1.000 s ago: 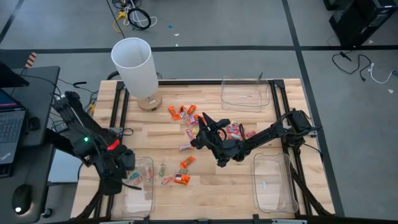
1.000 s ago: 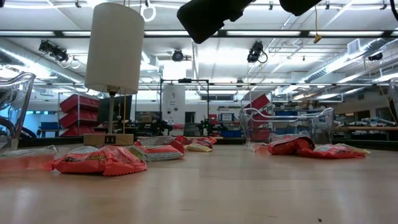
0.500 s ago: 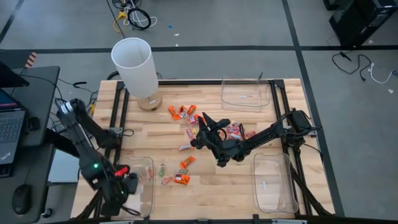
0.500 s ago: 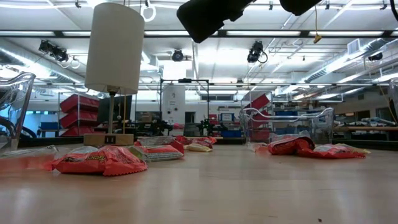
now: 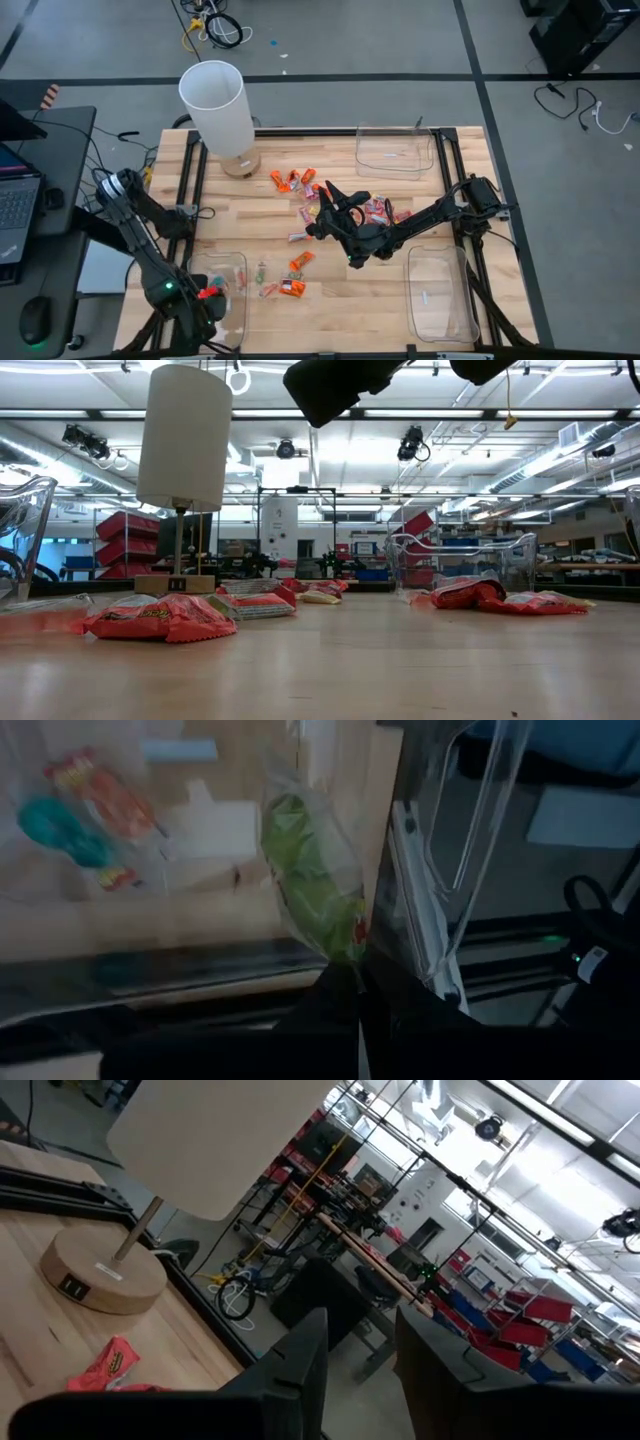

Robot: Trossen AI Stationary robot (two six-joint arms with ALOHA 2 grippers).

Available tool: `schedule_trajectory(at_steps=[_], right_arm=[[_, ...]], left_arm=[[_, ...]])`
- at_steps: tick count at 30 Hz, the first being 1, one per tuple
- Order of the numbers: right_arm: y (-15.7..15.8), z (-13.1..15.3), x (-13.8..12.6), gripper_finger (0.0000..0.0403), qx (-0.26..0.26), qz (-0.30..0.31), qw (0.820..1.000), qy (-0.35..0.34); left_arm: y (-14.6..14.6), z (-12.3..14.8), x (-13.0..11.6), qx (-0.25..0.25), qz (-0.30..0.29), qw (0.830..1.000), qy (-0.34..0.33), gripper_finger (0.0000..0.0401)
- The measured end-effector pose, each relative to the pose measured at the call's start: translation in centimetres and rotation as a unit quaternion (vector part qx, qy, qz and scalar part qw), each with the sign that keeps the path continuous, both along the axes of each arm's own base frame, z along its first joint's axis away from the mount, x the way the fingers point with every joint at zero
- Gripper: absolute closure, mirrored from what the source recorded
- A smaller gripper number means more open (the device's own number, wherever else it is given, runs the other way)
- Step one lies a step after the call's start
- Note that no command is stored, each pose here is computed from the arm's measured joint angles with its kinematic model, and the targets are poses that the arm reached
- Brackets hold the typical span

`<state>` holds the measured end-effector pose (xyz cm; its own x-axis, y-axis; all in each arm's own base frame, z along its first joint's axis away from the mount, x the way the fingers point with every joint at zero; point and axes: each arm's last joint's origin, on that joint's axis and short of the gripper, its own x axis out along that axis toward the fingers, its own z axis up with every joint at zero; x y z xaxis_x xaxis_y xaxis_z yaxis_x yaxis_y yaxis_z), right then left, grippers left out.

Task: Sort candy
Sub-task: Put the green gummy into the bottom left transparent bin

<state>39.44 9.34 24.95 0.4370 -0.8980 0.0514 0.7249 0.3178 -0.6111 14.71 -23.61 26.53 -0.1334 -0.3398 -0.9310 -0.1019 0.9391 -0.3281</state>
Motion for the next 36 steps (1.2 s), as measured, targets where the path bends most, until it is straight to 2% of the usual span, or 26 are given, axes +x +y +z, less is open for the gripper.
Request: schedule_trajectory(at_steps=[7, 14, 21, 36], right_arm=[[0.0, 0.0, 0.0, 0.0296, 0.000, 0.000, 1.000, 0.000], [0.0, 0.0, 0.0, 0.0297, 0.000, 0.001, 1.000, -0.001], [0.0, 0.0, 0.0, 0.0297, 0.005, 0.001, 1.000, -0.010], [0.0, 0.0, 0.0, 0.0298, 0.008, 0.002, 1.000, -0.017]], left_arm=[[-0.9, -1.5, 0.3, 0.000, 0.009, 0.998, 0.068, 0.0401], [-1.0, -2.3, 1.1, 0.007, 0.020, 0.996, 0.086, 0.0401], [-0.9, -2.4, 1.2, -0.009, 0.019, 0.993, 0.112, 0.0401], [-0.9, -2.4, 1.3, 0.000, 0.026, 0.995, 0.101, 0.0401]])
